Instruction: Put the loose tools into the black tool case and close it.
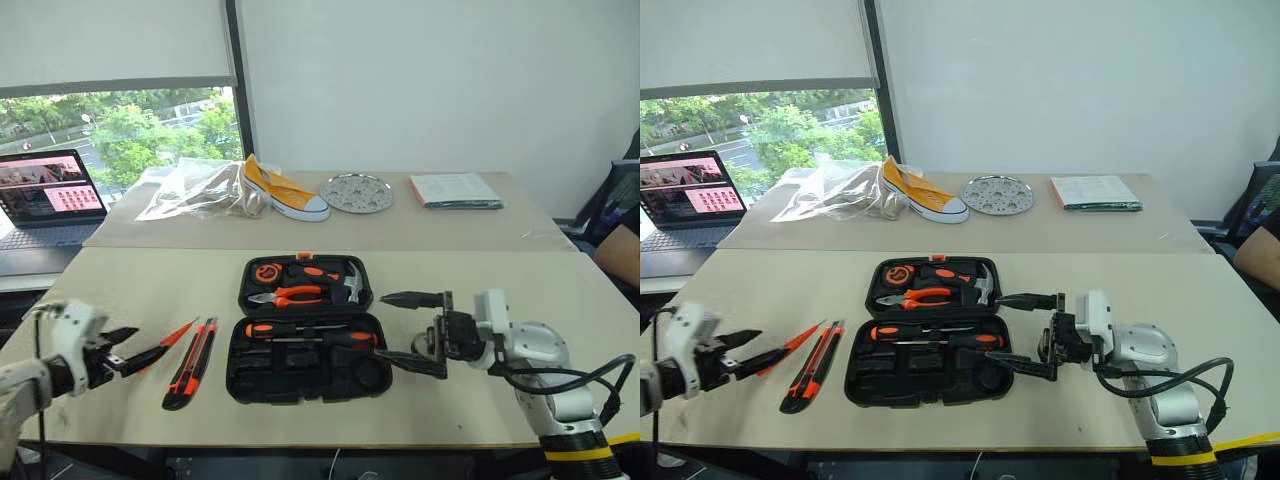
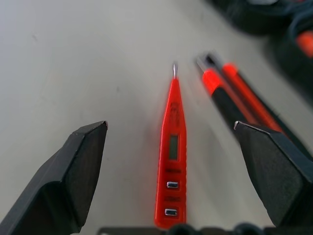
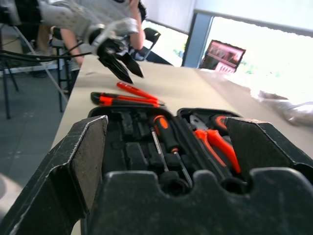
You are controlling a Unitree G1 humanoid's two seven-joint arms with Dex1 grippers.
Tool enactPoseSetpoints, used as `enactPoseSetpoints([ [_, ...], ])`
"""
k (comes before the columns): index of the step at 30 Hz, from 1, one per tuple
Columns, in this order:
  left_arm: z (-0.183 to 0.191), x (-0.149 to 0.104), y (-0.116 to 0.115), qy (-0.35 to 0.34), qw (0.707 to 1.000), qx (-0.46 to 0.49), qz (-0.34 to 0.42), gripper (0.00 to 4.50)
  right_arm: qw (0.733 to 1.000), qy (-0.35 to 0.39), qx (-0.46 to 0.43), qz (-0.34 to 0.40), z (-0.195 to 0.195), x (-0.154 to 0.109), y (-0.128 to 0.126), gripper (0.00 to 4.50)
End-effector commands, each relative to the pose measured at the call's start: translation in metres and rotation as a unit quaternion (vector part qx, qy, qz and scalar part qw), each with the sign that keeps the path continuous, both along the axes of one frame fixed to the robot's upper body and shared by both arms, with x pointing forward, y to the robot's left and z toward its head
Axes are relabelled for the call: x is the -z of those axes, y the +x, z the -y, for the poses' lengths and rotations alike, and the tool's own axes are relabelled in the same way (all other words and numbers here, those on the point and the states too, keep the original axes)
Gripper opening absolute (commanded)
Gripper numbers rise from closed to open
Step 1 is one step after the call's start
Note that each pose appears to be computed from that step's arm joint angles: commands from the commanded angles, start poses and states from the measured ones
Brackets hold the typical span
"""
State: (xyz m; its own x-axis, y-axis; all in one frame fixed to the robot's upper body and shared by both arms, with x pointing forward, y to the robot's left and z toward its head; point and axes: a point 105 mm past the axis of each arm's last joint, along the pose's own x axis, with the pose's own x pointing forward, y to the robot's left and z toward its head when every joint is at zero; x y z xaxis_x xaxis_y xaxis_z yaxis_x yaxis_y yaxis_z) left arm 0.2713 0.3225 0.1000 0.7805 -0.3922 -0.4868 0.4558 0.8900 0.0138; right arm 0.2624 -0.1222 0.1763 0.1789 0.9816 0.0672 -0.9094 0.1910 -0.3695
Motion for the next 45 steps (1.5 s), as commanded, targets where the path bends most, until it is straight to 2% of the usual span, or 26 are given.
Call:
enactPoseSetpoints([
  [1,-0.01,0.005,0.005,0.042,0.999,-0.006,-0.02,4.5,1.0,-0.002,-0.005,0.02,-0.003,-0.012,-0.005,4.46],
  [4,-0.001,0.006,0.01,0.032,0.999,0.016,-0.017,3.74,1.0,-0.004,0.003,0.018,-0.001,-0.011,-0.005,4.5],
  [9,0.008,0.01,0.011,0.012,0.999,0.043,-0.022,1.96,1.0,-0.009,0.01,0.017,0.001,-0.009,-0.007,4.5],
  [13,0.002,-0.004,0.013,0.0,0.998,0.05,0.023,0.48,1.0,-0.014,0.018,0.017,0.005,-0.01,-0.008,4.5],
  [17,0.01,-0.056,0.021,-0.017,0.982,0.122,0.146,0.45,0.999,-0.023,0.028,0.013,0.013,-0.01,-0.011,4.5],
  [19,0.034,-0.073,0.019,-0.01,0.964,0.207,0.167,0.45,0.999,-0.03,0.032,0.011,0.018,-0.01,-0.012,4.5],
  [21,0.066,-0.079,0.015,0.013,0.941,0.299,0.157,0.45,0.999,-0.037,0.039,0.008,0.024,-0.01,-0.013,4.5],
  [23,0.096,-0.076,0.013,0.039,0.919,0.37,0.132,0.45,0.998,-0.042,0.045,0.004,0.028,-0.01,-0.014,4.5],
  [25,0.115,-0.073,0.014,0.061,0.906,0.401,0.119,0.45,0.998,-0.044,0.047,0.001,0.03,-0.009,-0.015,4.5],
  [31,0.172,-0.047,0.029,0.131,0.878,0.454,0.072,0.45,0.998,-0.044,0.047,-0.007,0.025,-0.005,-0.02,4.5],
  [39,0.185,-0.023,0.031,0.169,0.86,0.48,0.032,0.45,0.997,-0.04,0.059,-0.006,0.022,-0.004,-0.022,4.5],
  [45,0.187,-0.014,0.032,0.184,0.861,0.473,0.016,0.45,0.997,-0.037,0.066,-0.004,0.021,-0.004,-0.022,4.5],
])
